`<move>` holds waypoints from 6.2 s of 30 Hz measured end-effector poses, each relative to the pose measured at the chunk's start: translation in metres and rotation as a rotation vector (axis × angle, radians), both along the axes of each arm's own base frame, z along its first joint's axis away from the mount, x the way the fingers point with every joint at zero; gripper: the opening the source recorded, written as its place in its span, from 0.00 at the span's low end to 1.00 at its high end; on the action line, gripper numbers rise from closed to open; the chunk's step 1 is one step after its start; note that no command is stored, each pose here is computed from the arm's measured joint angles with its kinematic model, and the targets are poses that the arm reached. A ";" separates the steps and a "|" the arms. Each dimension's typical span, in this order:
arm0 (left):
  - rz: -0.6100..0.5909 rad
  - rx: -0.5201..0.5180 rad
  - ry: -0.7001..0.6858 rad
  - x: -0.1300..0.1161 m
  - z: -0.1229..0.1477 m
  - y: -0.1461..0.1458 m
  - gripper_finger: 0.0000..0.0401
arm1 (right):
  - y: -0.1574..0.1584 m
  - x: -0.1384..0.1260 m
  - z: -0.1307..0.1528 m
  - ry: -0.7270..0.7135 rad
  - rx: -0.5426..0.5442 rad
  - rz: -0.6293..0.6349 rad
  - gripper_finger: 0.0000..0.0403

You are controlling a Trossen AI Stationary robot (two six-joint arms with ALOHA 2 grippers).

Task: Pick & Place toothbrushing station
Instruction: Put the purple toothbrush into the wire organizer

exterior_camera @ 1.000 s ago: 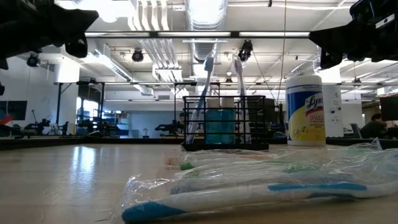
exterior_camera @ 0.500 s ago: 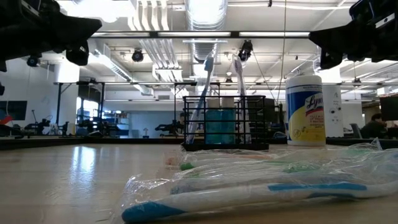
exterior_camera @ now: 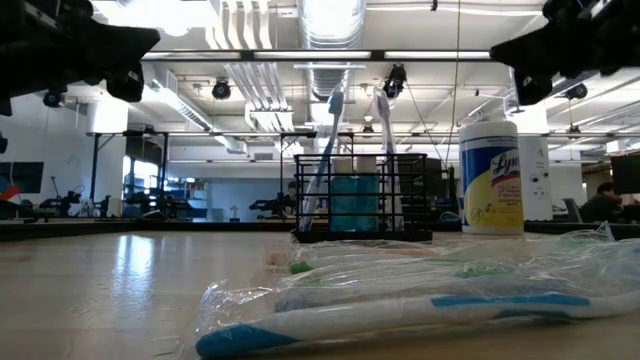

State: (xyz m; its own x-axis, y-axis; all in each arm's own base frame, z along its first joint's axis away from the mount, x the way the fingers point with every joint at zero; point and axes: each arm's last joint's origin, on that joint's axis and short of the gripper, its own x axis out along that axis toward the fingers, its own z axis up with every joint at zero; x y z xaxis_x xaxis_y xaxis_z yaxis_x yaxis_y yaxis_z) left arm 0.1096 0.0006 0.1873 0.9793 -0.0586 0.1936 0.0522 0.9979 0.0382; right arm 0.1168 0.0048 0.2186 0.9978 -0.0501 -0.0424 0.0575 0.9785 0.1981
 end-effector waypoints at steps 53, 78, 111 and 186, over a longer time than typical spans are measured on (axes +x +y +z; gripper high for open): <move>-0.215 -0.002 0.179 0.001 -0.016 -0.006 0.03 | 0.257 0.099 -0.044 0.914 0.707 -0.754 0.02; -0.215 -0.017 0.210 0.001 -0.019 -0.006 0.02 | 0.239 0.123 -0.032 1.304 0.280 -0.355 0.02; -0.199 -0.090 0.231 0.001 -0.020 -0.005 0.02 | 0.238 0.110 -0.041 1.319 0.645 -0.667 0.14; -0.290 -0.082 0.215 0.001 -0.019 -0.008 0.03 | 0.193 0.150 -0.088 1.489 0.212 -0.409 0.22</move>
State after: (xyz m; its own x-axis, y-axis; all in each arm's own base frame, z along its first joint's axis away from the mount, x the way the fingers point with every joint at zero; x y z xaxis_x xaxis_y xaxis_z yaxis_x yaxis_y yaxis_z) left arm 0.1102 -0.0073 0.1684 0.9430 -0.3327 0.0006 0.3316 0.9397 -0.0838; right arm 0.2665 0.1976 0.1304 -0.0279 -0.1630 -0.9862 0.5662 0.8105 -0.1500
